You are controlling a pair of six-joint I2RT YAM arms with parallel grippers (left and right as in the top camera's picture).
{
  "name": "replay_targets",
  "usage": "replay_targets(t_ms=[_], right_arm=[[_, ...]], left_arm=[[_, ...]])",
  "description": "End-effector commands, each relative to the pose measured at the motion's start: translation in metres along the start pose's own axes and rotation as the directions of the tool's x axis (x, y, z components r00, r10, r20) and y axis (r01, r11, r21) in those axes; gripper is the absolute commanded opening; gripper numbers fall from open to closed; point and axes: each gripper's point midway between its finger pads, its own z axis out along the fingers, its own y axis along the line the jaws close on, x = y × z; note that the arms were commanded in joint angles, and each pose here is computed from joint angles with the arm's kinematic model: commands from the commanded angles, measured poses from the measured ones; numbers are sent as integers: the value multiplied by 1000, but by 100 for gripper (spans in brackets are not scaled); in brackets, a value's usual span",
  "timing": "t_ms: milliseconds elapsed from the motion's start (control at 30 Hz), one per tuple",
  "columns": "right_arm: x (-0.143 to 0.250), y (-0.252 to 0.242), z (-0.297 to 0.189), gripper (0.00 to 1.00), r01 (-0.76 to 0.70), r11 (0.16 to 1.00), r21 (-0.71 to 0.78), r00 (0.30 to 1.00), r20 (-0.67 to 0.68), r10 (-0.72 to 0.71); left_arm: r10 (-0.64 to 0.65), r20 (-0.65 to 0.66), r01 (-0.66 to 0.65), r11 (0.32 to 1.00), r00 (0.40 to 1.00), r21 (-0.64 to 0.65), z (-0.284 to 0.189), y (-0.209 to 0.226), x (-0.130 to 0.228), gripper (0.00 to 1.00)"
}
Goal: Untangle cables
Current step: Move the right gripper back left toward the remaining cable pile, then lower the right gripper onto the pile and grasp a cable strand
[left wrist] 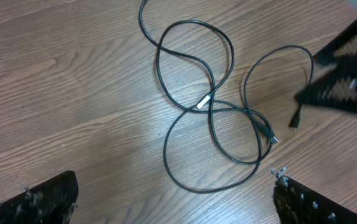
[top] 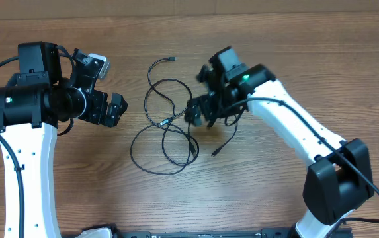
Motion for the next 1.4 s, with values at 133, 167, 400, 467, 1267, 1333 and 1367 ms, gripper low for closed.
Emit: replay_targets(t_ms=[133, 167, 400, 467, 1267, 1333, 1367], right_arm=[[44, 23, 46, 100, 122, 991, -53, 987, -96, -126], [48, 27, 50, 100, 133, 989, -60, 985, -104, -139], [58, 54, 60, 100, 216, 973, -86, 968, -111, -224], [61, 60, 62, 100, 232, 969, -91, 964, -113, -241], [69, 99, 90, 91, 396, 916, -66, 916, -37, -399], [68, 93, 92, 97, 396, 917, -36, 917, -40, -398], [68, 89, 93, 100, 396, 918, -18, 917, -42, -397]], left_arm=[[10, 12, -10, 1000, 1000, 9, -3, -1, -2, 100], [10, 12, -10, 1000, 1000, 9, -3, -1, -2, 100], [10, 12, -10, 1000, 1000, 9, -3, -1, -2, 99], [10, 12, -10, 1000, 1000, 9, -3, -1, -2, 99], [10, 12, -10, 1000, 1000, 9, -3, -1, -2, 100], [10, 12, -10, 1000, 1000, 9, -3, -1, -2, 99], [10, 12, -10, 1000, 1000, 9, -3, -1, -2, 99]])
